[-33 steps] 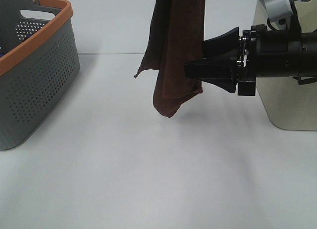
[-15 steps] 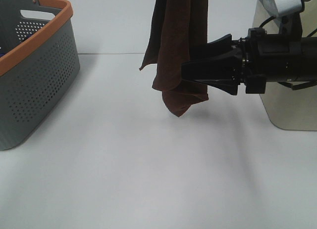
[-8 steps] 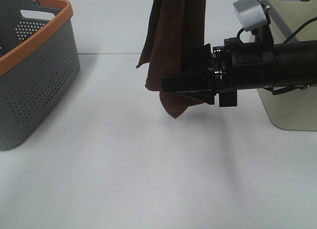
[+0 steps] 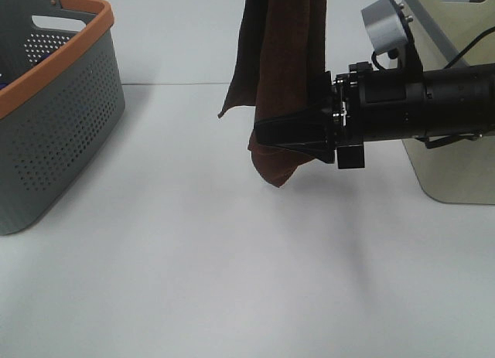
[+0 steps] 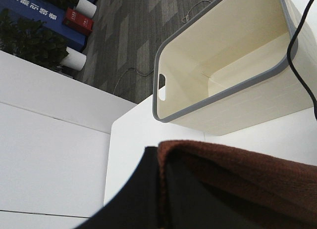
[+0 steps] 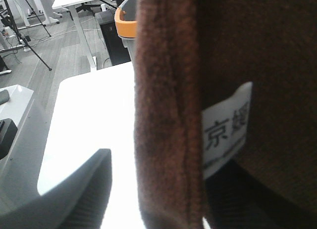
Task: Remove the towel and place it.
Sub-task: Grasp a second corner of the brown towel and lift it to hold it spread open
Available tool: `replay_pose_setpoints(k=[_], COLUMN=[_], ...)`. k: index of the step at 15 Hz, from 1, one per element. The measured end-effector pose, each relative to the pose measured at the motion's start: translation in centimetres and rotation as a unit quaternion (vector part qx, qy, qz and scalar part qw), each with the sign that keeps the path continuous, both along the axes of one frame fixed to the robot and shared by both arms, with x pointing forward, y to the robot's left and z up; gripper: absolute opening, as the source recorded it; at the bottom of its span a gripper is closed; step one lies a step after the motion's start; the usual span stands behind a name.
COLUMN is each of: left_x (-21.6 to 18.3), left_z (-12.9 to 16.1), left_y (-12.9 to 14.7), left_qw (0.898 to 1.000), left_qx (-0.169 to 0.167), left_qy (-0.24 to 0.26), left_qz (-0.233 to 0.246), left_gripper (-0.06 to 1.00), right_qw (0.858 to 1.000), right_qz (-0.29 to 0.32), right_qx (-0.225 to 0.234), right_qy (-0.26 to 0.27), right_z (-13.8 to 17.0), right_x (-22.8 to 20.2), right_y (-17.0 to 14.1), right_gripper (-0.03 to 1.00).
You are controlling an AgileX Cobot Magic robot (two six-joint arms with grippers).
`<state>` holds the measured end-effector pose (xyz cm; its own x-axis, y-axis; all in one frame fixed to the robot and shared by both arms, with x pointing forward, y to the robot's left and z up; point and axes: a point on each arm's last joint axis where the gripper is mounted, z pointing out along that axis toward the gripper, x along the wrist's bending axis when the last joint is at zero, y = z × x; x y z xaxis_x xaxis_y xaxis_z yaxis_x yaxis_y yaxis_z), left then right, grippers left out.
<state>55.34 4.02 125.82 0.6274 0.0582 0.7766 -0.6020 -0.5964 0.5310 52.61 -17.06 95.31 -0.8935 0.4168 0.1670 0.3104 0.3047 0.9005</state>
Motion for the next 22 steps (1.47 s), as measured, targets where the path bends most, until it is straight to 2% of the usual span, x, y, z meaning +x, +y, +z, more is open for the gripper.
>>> replay_pose_setpoints(k=[6,9,13,15,18,20,22], left_x=[0.2,0.2,0.3,0.3,0.4,0.7,0.7], left_z=[-0.3,-0.3,-0.3,-0.3,-0.5,-0.9,-0.9], left_y=[-0.2,-0.2,-0.2,-0.2,-0.3,-0.4,-0.4], left_qw=[1.000,1.000,1.000,1.000,1.000,1.000,1.000], left_qx=[0.002,0.002,0.000,0.000,0.002,0.004,0.004], left_qy=[0.003,0.003,0.001,0.002,0.004,0.007,0.007], left_qz=[0.000,0.000,0.001,0.002,0.002,0.002,0.002], left_gripper=[0.00,0.00,0.00,0.00,0.00,0.00,0.00], right_qw=[1.000,1.000,0.999,0.999,0.998,0.997,0.997], right_qz=[0.000,-0.009,-0.023,-0.026,-0.050,-0.064,-0.067], right_qx=[0.000,-0.011,-0.030,-0.028,-0.009,0.006,0.002], right_qy=[0.000,0.000,-0.001,0.005,0.045,0.043,0.024], right_z=[0.0,-0.2,-0.5,-0.5,-0.1,1.5,3.1], right_x=[0.0,0.1,0.4,0.4,0.3,0.0,-0.5], right_y=[0.0,-0.1,-0.4,-0.4,-0.4,-0.5,-0.7], right_gripper=[0.57,0.43,0.02,0.02,0.02,0.02,0.02])
